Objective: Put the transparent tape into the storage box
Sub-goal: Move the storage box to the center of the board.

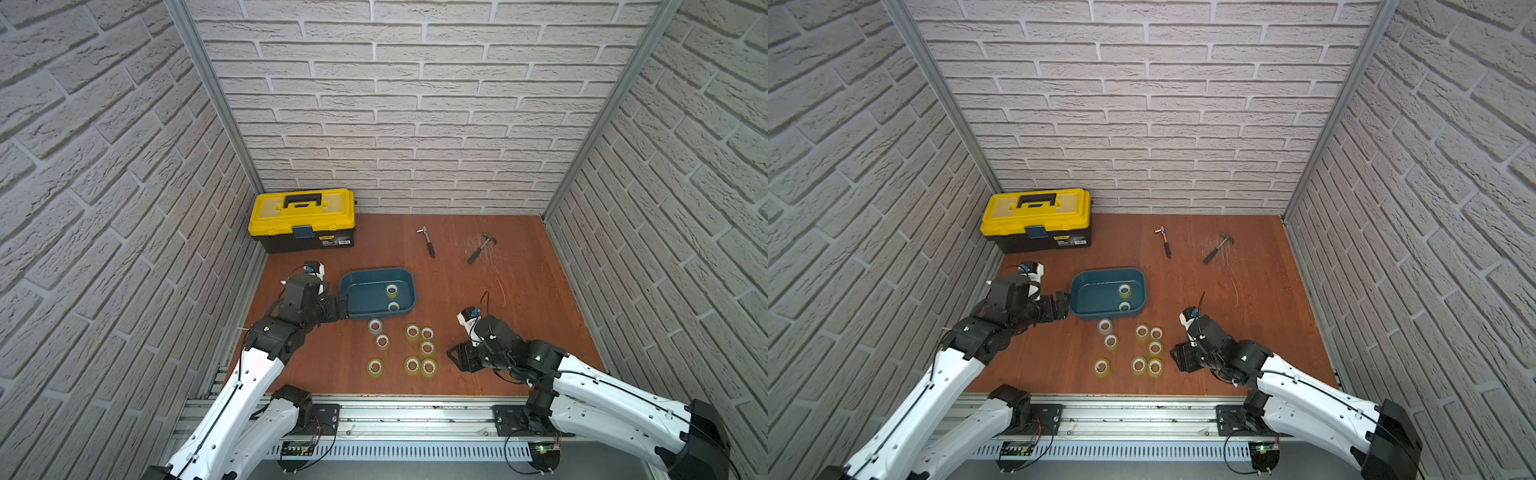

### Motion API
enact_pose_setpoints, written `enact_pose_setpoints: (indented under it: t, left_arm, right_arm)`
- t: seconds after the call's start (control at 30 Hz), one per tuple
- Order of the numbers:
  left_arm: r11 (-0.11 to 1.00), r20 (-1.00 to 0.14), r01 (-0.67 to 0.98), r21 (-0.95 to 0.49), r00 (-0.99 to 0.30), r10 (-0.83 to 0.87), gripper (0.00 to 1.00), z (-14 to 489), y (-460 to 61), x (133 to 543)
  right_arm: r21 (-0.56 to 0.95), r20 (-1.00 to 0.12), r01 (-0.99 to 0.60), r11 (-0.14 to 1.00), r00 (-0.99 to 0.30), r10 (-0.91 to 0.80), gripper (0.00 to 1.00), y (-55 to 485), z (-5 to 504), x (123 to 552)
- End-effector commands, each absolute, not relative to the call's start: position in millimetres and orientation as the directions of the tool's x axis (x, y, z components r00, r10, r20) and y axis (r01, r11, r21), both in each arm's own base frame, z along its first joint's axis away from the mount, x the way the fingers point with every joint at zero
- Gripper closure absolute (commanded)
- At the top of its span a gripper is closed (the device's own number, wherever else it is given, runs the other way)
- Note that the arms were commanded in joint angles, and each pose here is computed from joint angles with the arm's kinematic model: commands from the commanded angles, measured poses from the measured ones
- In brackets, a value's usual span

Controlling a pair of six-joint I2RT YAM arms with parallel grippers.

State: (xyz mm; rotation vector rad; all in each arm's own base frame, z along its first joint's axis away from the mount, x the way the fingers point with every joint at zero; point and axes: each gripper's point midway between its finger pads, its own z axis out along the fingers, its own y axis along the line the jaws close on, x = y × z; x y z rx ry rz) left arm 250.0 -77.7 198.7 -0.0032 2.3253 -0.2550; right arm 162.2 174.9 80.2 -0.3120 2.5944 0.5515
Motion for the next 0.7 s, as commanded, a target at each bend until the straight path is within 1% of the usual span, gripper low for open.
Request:
enact_pose_setpoints:
  t: [0.0,0.07,0.17,0.2,0.27,0.37,0.5,0.6,0.67]
  left_arm:
    - [0.985,-0.733,0.107,-0.132,-0.679,-0.024,0.02,210,-75,250]
    - [0.988,-0.715,0.052,-0.143,-0.696,-0.067,0.02,205,-70,248]
    - [0.965,-0.653,-0.006,-0.263,-0.735,-0.183,0.02,193,-78,239]
    - [0.955,-0.633,-0.048,-0.291,-0.739,-0.230,0.02,187,-76,235]
    - [0.927,-0.602,-0.175,-0.331,-0.718,-0.350,0.02,174,-65,226]
    - [0.887,-0.584,-0.279,-0.368,-0.672,-0.455,0.02,157,-51,211]
    - [0.864,-0.546,-0.338,-0.372,-0.673,-0.499,0.02,134,-47,203]
    - [0.870,-0.507,-0.330,-0.366,-0.713,-0.484,0.02,123,-56,208]
    - [0.876,-0.480,-0.297,-0.381,-0.746,-0.462,0.02,116,-70,219]
  right_arm:
    - [0.385,-0.483,-0.269,0.883,-0.874,-0.056,0.40,184,80,165]
    - [0.400,-0.483,-0.260,0.879,-0.875,-0.039,0.43,189,77,169]
    - [0.428,-0.481,-0.270,0.863,-0.876,-0.035,0.46,206,81,178]
    - [0.428,-0.476,-0.267,0.863,-0.879,-0.036,0.47,210,82,181]
    - [0.419,-0.464,-0.262,0.870,-0.885,-0.043,0.48,218,83,189]
    - [0.413,-0.460,-0.275,0.868,-0.886,-0.061,0.48,231,86,198]
    - [0.383,-0.455,-0.287,0.878,-0.886,-0.091,0.50,242,89,210]
    - [0.368,-0.454,-0.298,0.881,-0.884,-0.109,0.50,249,91,218]
    - [0.362,-0.452,-0.298,0.883,-0.885,-0.114,0.51,252,90,221]
